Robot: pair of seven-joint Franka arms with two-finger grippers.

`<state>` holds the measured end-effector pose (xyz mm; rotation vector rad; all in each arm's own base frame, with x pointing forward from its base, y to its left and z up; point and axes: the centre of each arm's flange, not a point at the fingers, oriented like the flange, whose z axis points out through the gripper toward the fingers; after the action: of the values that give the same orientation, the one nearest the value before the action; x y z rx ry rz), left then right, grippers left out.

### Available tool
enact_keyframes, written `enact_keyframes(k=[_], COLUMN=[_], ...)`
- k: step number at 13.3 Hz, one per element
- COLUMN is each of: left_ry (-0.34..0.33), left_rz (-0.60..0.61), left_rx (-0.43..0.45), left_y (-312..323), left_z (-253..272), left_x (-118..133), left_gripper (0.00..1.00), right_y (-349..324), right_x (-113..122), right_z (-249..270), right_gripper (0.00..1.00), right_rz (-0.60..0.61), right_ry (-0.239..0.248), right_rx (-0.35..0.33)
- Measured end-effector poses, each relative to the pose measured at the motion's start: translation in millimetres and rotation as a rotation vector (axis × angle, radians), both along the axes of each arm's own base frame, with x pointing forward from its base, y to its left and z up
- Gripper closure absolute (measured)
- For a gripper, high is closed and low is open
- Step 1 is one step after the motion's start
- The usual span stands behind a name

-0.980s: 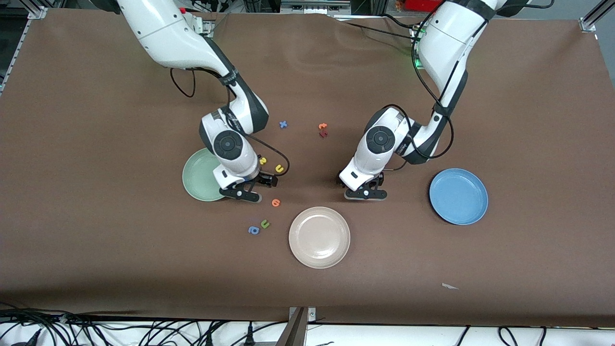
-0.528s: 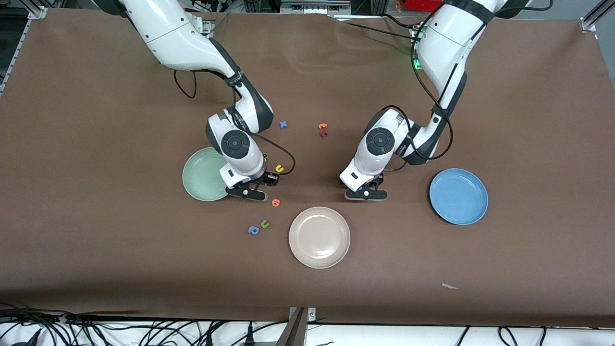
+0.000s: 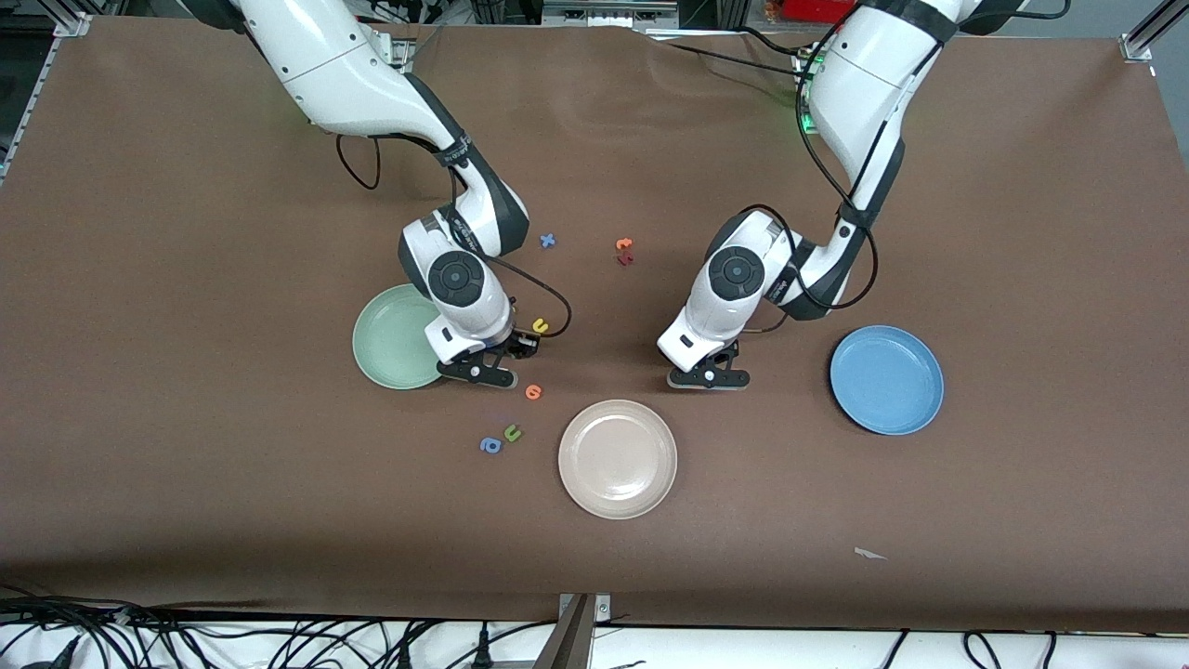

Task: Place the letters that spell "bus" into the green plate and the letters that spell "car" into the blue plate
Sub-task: 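Grasp the teal c with the left gripper while the right gripper grasps the teal b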

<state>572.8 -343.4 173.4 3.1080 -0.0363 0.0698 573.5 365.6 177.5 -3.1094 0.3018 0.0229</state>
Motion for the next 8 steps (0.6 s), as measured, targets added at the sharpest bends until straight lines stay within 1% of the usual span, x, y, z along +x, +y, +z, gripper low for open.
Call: enact_keyframes(k=[1,2,5,7,8], left_ry=[-0.004,-0.006,-0.009,0.005,0.022], left_rz=[-0.009,-0.014,-0.007,-0.004,-0.009], left_rx=[0.006,0.009,0.012,0.032,0.049], left_y=[0,0,4,15,23], left_z=[0,0,2,8,15], left_x=[0,0,4,15,23], left_gripper=[0.71,0.71,0.71,0.71,0.71], right_y=[0,0,0,1,2], right_x=[0,0,0,0,2], right_z=[0,0,0,1,4], right_gripper=[0.67,0.73,0.73,0.73,0.73], right_rz=[0.004,0.006,0.009,0.01,0.009], right_ry=[0.0,0.0,0.0,-0.003,-0.01], right_rx=[-0.001,-0.002,-0.002,0.0,0.004])
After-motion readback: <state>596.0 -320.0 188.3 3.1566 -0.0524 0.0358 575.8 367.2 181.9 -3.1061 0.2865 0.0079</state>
